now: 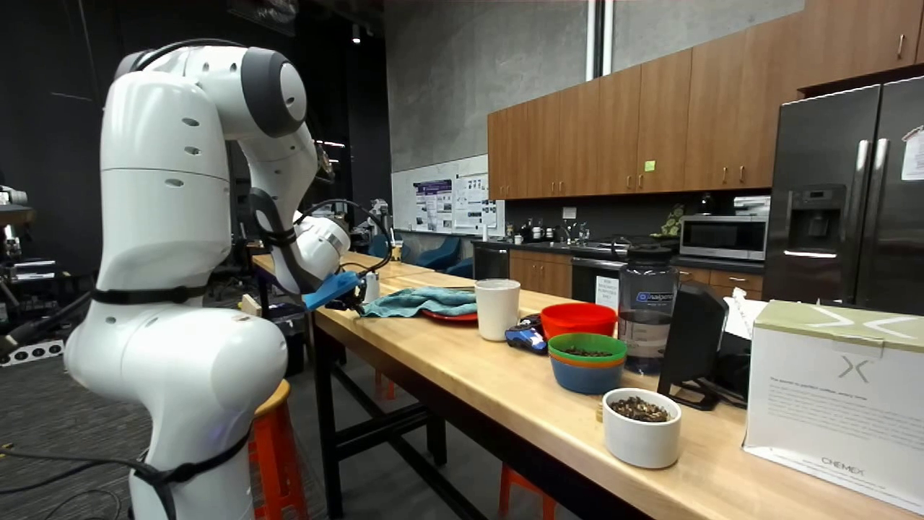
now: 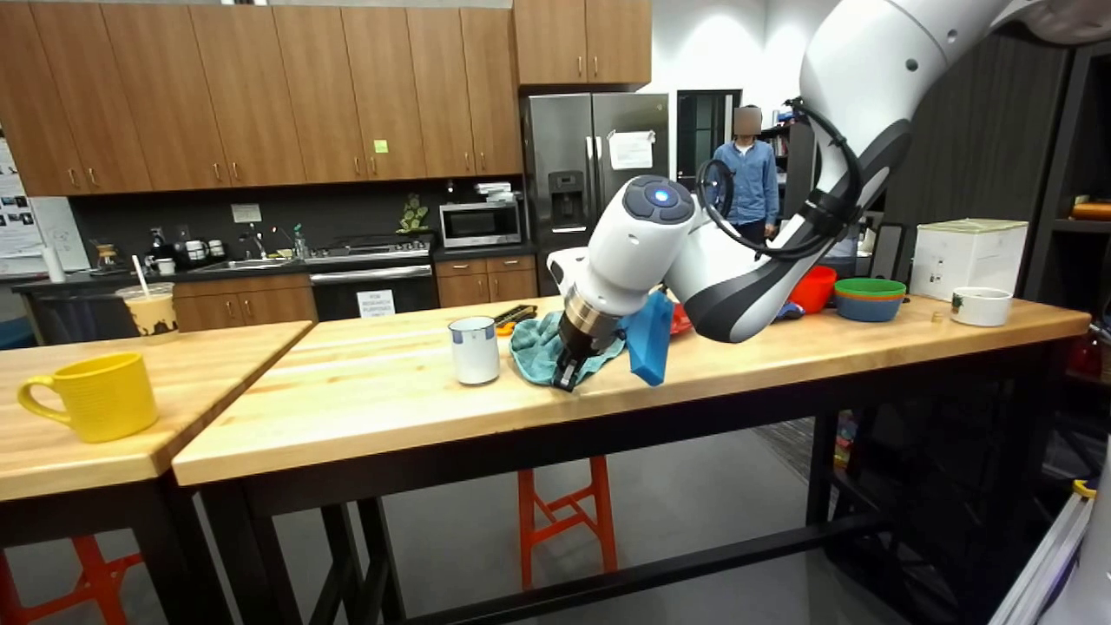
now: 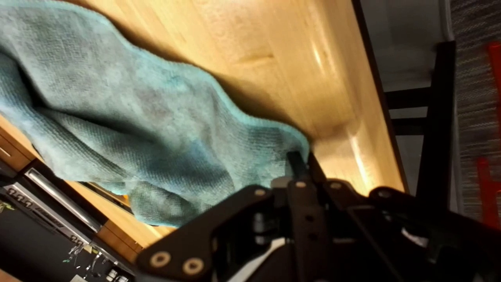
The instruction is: Put the blue towel on the plate
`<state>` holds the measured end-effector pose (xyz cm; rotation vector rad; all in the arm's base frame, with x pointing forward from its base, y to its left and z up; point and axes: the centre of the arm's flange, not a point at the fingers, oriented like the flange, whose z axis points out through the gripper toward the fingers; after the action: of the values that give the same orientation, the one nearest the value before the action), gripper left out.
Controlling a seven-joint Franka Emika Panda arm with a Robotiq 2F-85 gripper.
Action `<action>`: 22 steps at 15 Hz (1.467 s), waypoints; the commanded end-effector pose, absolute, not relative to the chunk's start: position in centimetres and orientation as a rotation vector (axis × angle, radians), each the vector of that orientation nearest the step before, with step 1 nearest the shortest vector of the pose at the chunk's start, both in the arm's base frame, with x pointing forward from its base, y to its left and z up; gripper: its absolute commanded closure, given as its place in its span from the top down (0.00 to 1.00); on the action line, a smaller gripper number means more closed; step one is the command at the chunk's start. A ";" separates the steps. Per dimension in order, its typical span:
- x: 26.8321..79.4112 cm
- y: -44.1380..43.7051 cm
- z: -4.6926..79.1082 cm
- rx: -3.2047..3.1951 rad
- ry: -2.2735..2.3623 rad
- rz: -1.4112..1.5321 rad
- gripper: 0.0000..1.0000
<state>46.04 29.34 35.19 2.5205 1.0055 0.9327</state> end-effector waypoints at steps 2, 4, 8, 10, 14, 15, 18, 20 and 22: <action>46.8 26.1 37.3 2.472 1.007 0.933 0.01; 47.3 24.6 38.3 2.449 0.975 0.940 0.01; 47.2 21.0 39.7 2.418 0.908 0.914 0.01; 46.8 19.1 40.3 2.392 0.873 0.898 0.01; 46.6 15.9 41.9 2.338 0.752 0.893 0.01; 46.6 15.2 42.4 2.318 0.719 0.892 0.01; 46.5 13.1 43.7 2.260 0.637 0.882 0.01; 46.9 11.8 44.4 2.224 0.593 0.875 0.01; 47.9 10.7 44.9 2.181 0.558 0.880 0.01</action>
<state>47.67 12.61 44.18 2.2487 0.6149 0.8675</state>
